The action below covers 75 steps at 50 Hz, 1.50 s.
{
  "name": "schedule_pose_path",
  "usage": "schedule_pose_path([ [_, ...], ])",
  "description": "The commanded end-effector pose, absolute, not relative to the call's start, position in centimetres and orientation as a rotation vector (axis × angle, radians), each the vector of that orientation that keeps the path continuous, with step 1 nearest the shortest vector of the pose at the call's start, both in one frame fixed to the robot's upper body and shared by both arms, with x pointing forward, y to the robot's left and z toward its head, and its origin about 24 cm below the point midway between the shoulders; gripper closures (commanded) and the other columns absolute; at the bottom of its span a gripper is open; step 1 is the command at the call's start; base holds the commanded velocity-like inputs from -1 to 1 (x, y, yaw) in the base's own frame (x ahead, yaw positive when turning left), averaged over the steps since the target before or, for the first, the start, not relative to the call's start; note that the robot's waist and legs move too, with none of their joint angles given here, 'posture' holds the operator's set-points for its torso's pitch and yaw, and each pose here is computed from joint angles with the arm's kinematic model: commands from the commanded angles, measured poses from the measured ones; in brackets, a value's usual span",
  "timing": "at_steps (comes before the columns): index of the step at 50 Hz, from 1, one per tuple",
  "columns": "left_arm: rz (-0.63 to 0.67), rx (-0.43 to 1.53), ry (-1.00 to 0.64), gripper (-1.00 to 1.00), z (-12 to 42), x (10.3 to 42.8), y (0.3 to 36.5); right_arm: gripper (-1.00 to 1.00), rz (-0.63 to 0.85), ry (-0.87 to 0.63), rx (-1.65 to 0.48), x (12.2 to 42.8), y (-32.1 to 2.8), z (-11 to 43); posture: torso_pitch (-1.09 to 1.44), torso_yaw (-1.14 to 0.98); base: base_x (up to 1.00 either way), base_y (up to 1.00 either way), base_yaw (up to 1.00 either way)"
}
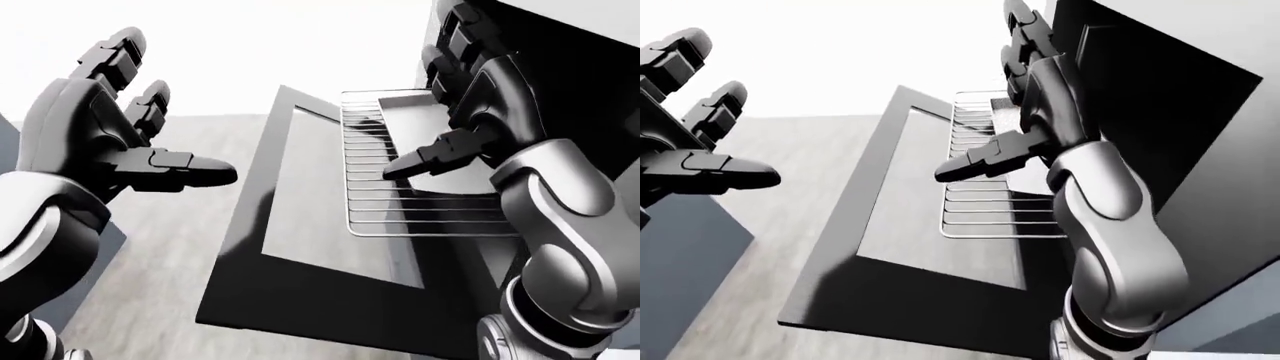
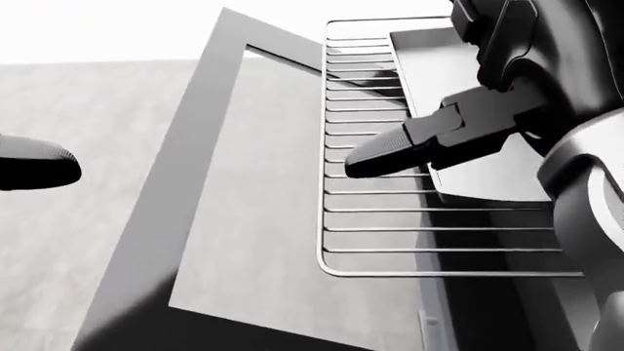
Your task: Pick the sweet potato from the oven and place it on the plate on the counter.
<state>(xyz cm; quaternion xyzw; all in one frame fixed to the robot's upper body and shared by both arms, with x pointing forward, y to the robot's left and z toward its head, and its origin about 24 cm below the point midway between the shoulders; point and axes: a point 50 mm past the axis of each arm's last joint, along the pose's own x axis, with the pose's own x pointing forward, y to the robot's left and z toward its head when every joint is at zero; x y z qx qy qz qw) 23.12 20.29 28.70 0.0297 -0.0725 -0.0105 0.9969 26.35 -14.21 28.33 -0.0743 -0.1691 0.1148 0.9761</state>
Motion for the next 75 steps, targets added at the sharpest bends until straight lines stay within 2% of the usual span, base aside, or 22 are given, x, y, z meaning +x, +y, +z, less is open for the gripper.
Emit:
schedule_pose_path([
  [1, -0.002, 0.052, -0.2, -1.0, 29.6, 22.9, 20.6, -1.0, 0.223, -0.398, -0.154, 26.2, -14.1, 29.4, 0.0, 0.0, 0.09, 0.0, 0.0],
  [35, 0.018, 0.059, -0.228, -1.0, 30.6, 22.0, 21.7, -1.0, 0.217, -0.408, -0.164, 27.5, -13.0, 31.3, 0.0, 0.0, 0.03, 0.0, 0.0],
  [45, 0.02, 0.072, -0.236, -1.0, 30.9, 21.8, 21.8, -1.0, 0.06, -0.291, -0.241, 30.7, -14.8, 31.6, 0.0, 0.0, 0.0, 0.0, 0.0],
  [55, 0.018, 0.078, -0.228, -1.0, 30.7, 21.9, 21.6, -1.0, -0.068, -0.177, -0.325, 33.3, -18.7, 31.3, 0.0, 0.0, 0.0, 0.0, 0.0],
  [69, 0.017, 0.078, -0.227, -1.0, 30.7, 21.9, 21.6, -1.0, -0.119, -0.063, -0.469, 36.8, -20.9, 29.6, 0.0, 0.0, 0.0, 0.0, 0.0],
  [75, 0.015, 0.079, -0.226, -1.0, 30.7, 22.0, 21.6, -1.0, -0.139, -0.054, -0.532, 38.1, -21.0, 30.5, 0.0, 0.0, 0.0, 0.0, 0.0],
])
